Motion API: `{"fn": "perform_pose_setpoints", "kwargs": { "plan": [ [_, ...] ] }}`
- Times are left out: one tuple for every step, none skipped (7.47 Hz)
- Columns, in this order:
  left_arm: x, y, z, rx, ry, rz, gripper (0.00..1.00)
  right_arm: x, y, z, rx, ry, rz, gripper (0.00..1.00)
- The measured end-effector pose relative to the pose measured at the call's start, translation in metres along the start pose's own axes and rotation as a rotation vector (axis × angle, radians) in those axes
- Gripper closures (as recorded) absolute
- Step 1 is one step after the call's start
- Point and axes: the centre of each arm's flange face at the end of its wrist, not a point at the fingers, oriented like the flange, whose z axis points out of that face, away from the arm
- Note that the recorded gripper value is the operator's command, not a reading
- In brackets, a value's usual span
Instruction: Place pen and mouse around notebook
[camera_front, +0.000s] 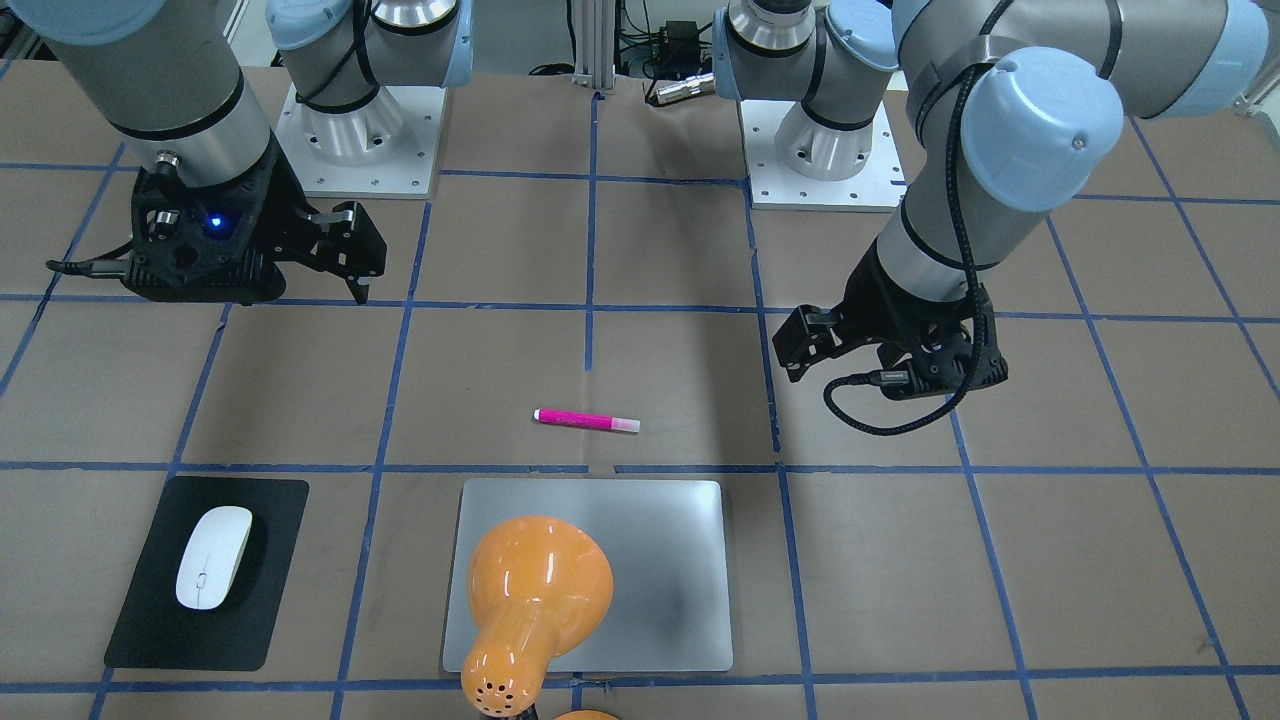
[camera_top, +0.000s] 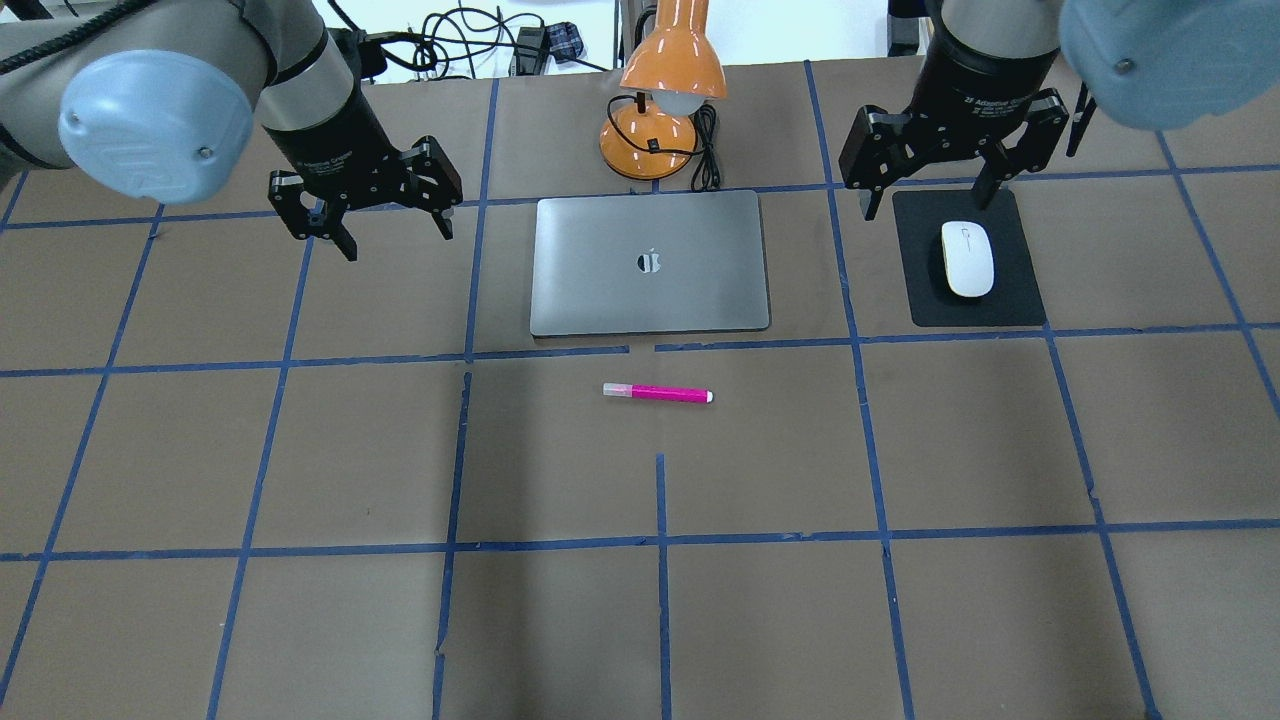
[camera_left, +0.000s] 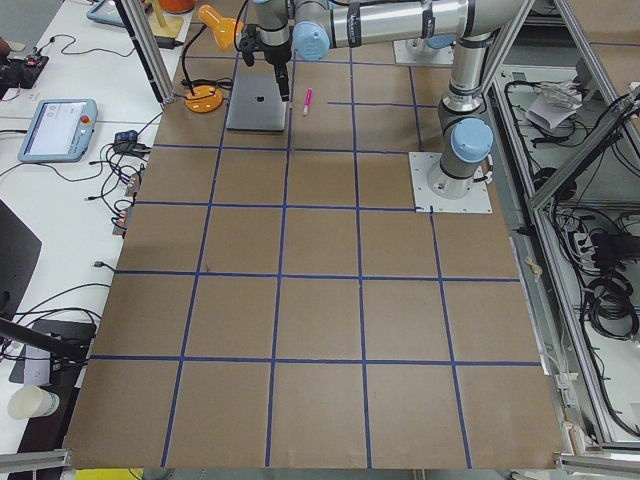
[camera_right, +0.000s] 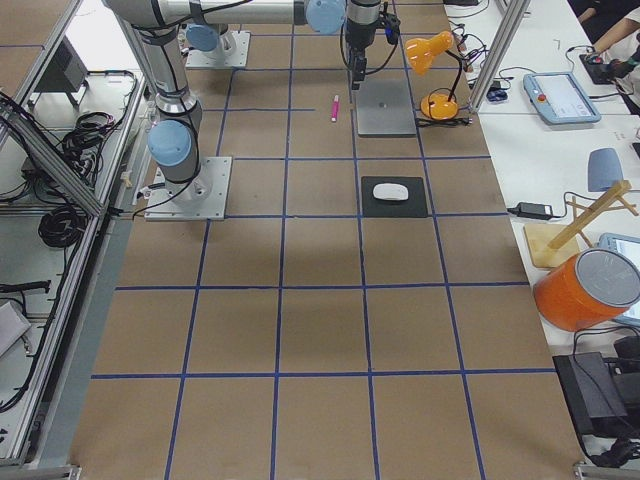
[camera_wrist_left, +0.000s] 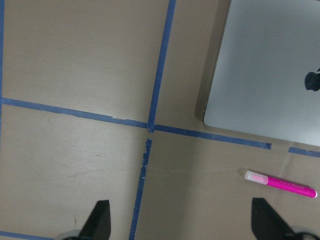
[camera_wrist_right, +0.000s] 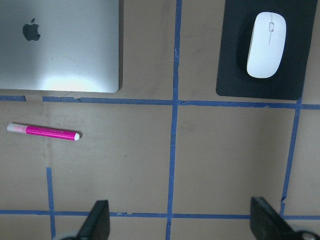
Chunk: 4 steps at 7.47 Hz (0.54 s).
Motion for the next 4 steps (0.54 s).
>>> {"fn": "perform_pose_setpoints", "kwargs": {
  "plan": [
    [-0.004,0.007,-0.011,0.005,-0.012,0.025,0.0,0.0,0.0,0.0,0.0,0.0,0.001,0.0],
    [-0.006,0.017,-0.02,0.011,-0.022,0.06,0.0,0.0,0.0,0.0,-0.001,0.0,0.0,0.0],
    [-0.009,0.028,-0.027,0.013,-0.033,0.099,0.0,-0.001,0.0,0.0,-0.001,0.0,0.0,0.0],
    [-0.012,0.042,-0.033,0.012,-0.045,0.14,0.0,-0.001,0.0,0.0,-0.002,-0.001,0.0,0.0]
  ]
}}
